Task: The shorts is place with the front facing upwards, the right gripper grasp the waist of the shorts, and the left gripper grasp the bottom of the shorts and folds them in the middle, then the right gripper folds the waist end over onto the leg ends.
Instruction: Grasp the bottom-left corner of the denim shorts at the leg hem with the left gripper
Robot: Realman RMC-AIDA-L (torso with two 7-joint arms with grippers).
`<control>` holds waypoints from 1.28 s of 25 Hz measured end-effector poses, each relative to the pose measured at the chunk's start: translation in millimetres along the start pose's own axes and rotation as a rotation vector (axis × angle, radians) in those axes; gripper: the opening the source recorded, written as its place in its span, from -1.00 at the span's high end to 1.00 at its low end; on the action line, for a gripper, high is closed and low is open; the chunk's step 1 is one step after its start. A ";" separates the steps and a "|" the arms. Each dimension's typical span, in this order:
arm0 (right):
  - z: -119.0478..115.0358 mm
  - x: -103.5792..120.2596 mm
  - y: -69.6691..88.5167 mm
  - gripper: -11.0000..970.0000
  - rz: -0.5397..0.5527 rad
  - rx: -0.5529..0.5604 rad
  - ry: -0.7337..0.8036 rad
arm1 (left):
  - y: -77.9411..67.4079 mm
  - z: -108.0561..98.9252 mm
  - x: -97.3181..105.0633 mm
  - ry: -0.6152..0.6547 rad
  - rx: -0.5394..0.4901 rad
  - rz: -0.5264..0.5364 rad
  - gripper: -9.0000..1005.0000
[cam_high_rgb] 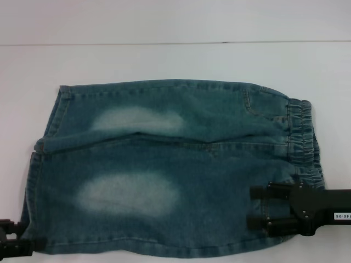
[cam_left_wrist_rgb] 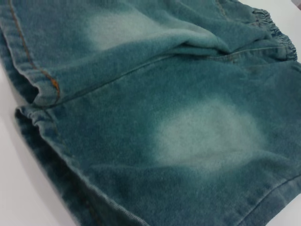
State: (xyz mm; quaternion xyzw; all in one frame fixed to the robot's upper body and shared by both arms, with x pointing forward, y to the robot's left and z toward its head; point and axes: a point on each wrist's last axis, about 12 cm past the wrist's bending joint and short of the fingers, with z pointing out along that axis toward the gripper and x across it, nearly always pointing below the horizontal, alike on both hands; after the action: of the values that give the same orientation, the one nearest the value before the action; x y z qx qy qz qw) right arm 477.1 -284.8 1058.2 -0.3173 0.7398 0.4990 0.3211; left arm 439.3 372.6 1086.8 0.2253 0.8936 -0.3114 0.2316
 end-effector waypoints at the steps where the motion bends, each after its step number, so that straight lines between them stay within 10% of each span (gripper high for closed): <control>1: -0.2 0.1 0.0 -0.79 0.001 0.001 0.000 | -0.2 0.2 -0.7 -0.001 0.003 0.002 -0.37; 21: -1.3 0.8 0.1 -0.76 0.003 0.003 -0.001 | 2.6 9.4 -5.9 0.028 0.031 0.021 0.47; 24: -1.2 0.8 0.1 -0.76 0.003 0.003 -0.001 | 2.8 11.0 -9.0 0.032 0.027 0.028 0.88; 32: -9.1 -2.1 0.6 -0.75 0.007 0.010 -0.047 | 2.2 12.4 -16.1 0.036 -0.004 0.066 0.89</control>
State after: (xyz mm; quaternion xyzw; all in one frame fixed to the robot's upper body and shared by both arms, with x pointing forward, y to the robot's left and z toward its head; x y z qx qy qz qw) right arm 476.4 -292.9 1062.8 -0.3010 0.7358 0.5036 0.3382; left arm 456.6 361.8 1086.0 0.2599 0.8903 -0.2976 0.2262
